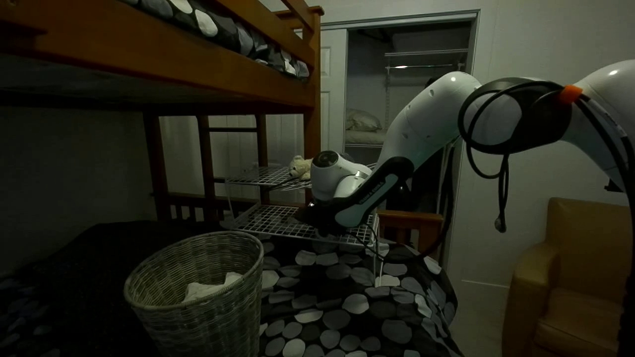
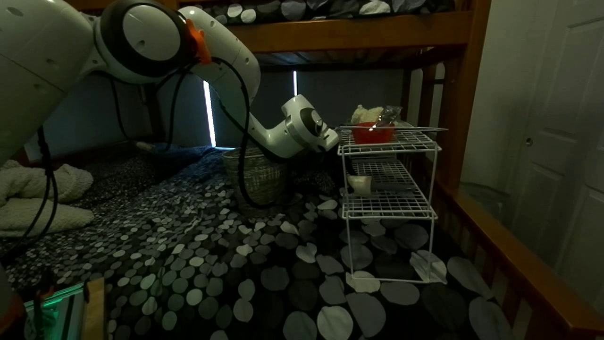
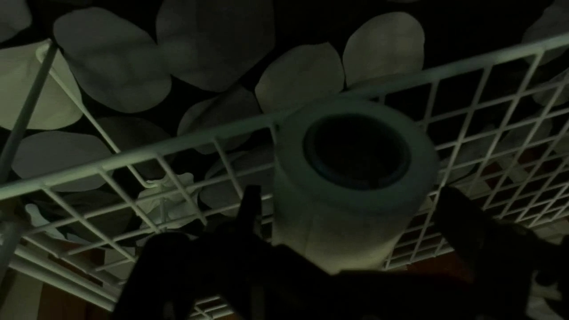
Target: Put the lint roller onto the rack
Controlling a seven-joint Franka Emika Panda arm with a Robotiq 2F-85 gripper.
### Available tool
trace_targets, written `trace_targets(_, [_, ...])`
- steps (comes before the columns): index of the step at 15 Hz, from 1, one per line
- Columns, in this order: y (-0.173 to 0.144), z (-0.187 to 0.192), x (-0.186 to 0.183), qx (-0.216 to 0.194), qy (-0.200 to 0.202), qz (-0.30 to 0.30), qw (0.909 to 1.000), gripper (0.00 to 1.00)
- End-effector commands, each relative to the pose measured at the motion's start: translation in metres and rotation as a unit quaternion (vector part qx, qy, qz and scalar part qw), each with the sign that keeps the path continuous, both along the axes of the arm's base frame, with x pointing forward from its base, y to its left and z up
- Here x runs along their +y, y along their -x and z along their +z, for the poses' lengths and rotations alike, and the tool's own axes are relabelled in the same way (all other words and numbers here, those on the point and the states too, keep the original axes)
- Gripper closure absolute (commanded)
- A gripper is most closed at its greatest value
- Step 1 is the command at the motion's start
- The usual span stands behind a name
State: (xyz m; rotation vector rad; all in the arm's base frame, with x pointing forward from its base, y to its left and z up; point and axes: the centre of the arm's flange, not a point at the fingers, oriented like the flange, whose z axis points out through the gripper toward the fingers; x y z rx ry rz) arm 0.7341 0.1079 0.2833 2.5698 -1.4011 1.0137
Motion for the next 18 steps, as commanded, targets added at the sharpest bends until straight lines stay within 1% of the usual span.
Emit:
trace_targets(1, [0.022, 0.015, 0.007, 0.016, 0.048, -0.003, 0.9987, 0.0])
trace_targets(4, [0.03, 0.036, 0.011, 0.017, 0.08, -0.004, 0.9966, 0.0])
trace_targets(6, [0.037, 0.046, 0.015, 0.034, 0.104, -0.001, 0.994, 0.0])
trace_targets(8, [0.046, 0.051, 0.019, 0.051, 0.115, 0.01, 0.9921, 0.0])
trace_targets(9, [0.051, 0.053, 0.024, 0.06, 0.115, 0.024, 0.9912, 0.0])
trace_targets(11, [0.064, 0.052, 0.039, 0.082, 0.111, 0.07, 0.988, 0.0])
trace_targets(13, [0.076, 0.054, 0.052, 0.093, 0.114, 0.115, 0.9825, 0.0])
trace_targets(15, [0.087, 0.063, 0.064, 0.087, 0.111, 0.163, 0.9765, 0.0])
trace_targets(17, [0.099, 0.075, 0.073, 0.075, 0.089, 0.221, 0.9682, 0.0])
trace_targets(18, [0.105, 0.083, 0.075, 0.063, 0.075, 0.245, 0.9645, 0.0])
